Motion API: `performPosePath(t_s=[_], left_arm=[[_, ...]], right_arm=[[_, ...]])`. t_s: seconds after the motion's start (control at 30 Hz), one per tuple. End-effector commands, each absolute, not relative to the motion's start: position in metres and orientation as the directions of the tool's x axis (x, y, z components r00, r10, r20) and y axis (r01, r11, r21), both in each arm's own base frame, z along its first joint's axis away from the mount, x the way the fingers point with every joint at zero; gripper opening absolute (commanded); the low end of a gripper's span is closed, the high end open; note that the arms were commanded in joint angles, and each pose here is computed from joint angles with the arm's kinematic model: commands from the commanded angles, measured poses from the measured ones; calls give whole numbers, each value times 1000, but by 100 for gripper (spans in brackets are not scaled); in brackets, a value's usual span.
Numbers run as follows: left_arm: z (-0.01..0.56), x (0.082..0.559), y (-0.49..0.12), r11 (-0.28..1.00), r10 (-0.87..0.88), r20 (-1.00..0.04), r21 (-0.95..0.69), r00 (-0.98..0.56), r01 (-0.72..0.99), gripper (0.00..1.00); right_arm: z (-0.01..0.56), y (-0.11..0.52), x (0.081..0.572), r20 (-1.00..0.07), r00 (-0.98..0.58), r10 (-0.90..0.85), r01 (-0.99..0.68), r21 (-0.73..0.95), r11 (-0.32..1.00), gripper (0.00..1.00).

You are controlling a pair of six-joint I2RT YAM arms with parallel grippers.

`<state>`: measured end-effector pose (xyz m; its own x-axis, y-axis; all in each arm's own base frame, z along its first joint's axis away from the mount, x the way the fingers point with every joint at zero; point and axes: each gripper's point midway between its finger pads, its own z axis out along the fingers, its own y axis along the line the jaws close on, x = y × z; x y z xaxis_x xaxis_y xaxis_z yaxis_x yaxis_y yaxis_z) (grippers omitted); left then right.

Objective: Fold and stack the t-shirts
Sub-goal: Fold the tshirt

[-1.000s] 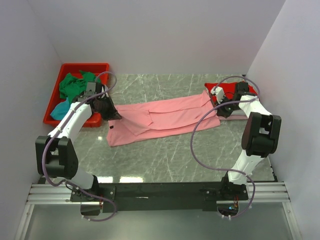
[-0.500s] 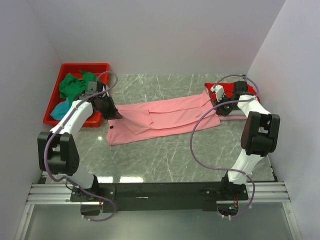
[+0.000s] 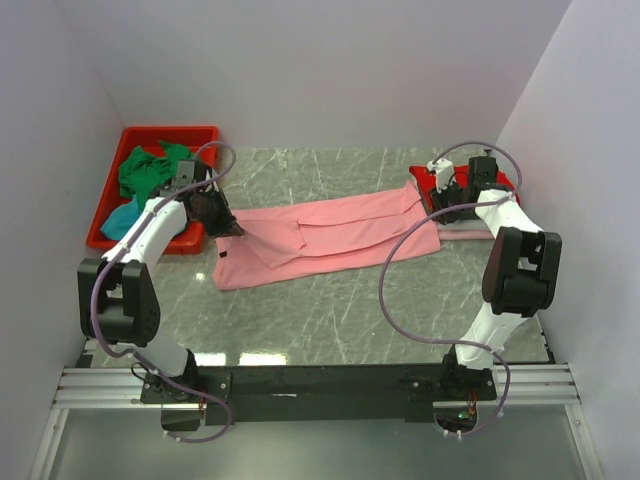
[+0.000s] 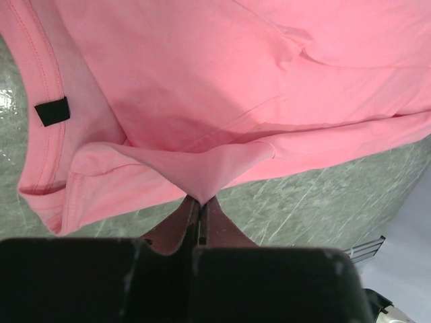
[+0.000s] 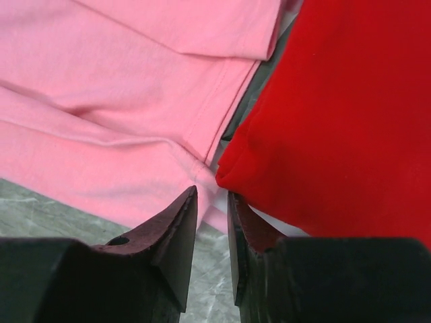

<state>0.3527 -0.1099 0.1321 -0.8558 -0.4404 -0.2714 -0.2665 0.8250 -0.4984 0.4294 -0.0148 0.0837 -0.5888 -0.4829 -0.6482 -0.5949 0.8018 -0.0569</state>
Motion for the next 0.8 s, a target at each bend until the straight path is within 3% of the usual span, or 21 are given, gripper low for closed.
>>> performPosePath(t_s=[0.0, 0.77], left_arm=[[146, 371, -107, 831, -435, -338, -507, -835, -228, 0], [139, 398, -110, 835, -423, -336, -506, -842, -217, 0]], right_arm=[[121, -12, 438, -713, -535, -454, -558, -105, 823, 32], [119, 20, 383, -708, -532, -464, -676, 25, 737, 36]])
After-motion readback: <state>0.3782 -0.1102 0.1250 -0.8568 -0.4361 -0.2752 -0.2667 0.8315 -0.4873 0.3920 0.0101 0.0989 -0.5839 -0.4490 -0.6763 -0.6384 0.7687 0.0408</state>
